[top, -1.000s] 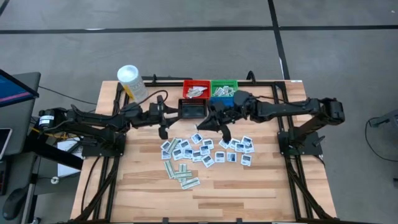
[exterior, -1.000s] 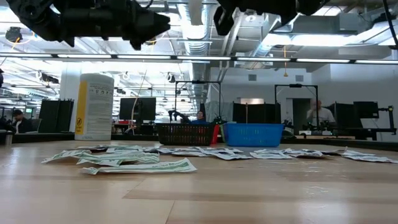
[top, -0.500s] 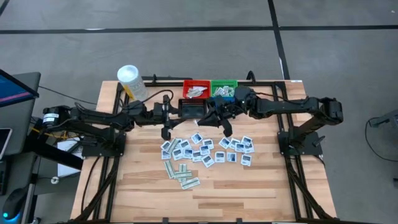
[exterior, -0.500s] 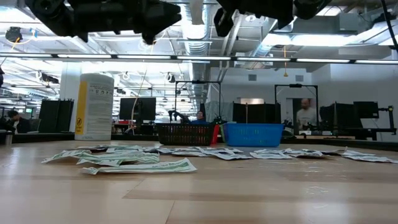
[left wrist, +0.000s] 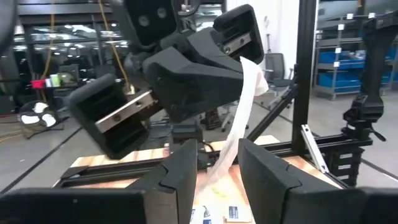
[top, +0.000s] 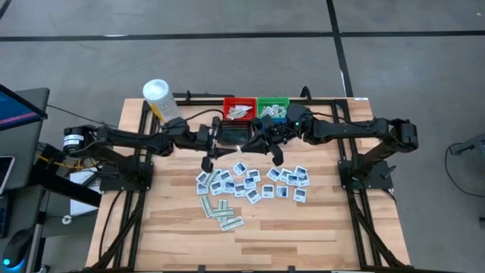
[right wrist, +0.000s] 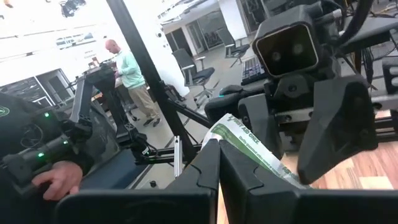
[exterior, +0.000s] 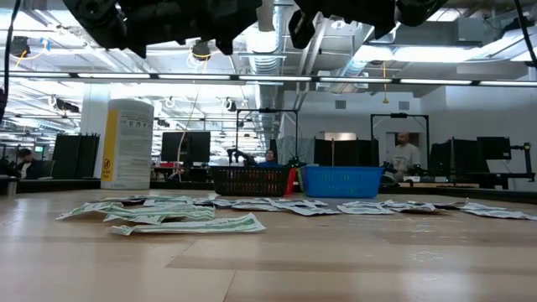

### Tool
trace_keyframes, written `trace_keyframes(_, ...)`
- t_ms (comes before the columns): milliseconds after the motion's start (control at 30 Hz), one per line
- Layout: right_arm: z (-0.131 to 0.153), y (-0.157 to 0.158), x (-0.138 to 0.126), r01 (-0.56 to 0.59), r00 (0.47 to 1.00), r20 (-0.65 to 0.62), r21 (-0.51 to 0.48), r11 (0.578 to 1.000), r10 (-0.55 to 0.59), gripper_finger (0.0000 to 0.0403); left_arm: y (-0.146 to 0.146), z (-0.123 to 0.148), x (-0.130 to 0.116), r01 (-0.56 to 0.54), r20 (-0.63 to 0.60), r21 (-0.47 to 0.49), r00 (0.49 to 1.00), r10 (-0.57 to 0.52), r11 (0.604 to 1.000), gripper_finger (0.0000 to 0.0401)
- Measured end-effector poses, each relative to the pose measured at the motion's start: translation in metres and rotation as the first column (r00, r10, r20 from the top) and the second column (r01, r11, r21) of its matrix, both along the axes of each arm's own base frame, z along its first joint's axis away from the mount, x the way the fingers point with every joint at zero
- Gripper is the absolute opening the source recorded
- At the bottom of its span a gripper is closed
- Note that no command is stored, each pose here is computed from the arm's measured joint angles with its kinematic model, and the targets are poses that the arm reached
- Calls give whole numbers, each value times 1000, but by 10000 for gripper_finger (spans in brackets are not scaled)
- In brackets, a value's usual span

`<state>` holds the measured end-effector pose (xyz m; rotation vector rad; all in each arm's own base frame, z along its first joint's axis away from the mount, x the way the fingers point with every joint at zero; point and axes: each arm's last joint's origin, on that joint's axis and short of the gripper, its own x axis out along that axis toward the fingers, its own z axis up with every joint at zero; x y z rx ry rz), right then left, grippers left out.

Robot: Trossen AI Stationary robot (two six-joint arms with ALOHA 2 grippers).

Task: Pick & Place First Aid Supplies
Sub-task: Put the bandage into the red basket

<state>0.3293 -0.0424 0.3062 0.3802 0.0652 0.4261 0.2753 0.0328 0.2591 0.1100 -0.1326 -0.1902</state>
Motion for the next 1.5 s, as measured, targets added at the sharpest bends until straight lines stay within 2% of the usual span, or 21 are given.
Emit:
trace_keyframes(167, 0, 0, 0, 0, 1000, 4, -1, 1000, 0, 0, 0, -1, 9, 44, -15, -12, 999, -44, 999, 112)
trace_keyframes(400, 1, 0, 0, 1, 1000, 8, -2, 1000, -1, 0, 0, 0, 11, 53, -17, -25, 998, -53, 998, 98)
trace_keyframes(533, 1, 0, 0, 3, 1000, 10, -6, 1000, -3, 0, 0, 0, 11, 52, -17, -25, 998, -52, 998, 70)
trace_keyframes(667, 1, 0, 0, 3, 1000, 10, -8, 1000, -2, 0, 0, 0, 11, 53, -17, -26, 998, -53, 998, 15)
trace_keyframes(867, -4, 0, 0, 6, 1000, -24, -36, 999, -7, 3, 0, -2, 12, 51, -32, -30, 998, -52, 998, 8)
trace_keyframes(967, -6, 0, 0, 21, 999, -44, -47, 999, -23, 25, 0, -3, 12, 36, -44, -33, 998, -38, 999, 7)
trace_keyframes(1133, -9, -5, -1, 43, 997, -64, -64, 997, -47, 85, 10, -3, 11, -10, -49, -36, 999, 8, 999, 7)
trace_keyframes(1333, -12, -22, -3, 142, 984, -94, -81, 987, -149, 153, 26, -5, 8, -77, -61, -38, 995, 75, 996, 7)
trace_keyframes(1500, -21, -38, -8, 204, 962, -157, -136, 970, -224, 187, 45, -17, 11, -170, -104, -47, 981, 165, 984, 8)
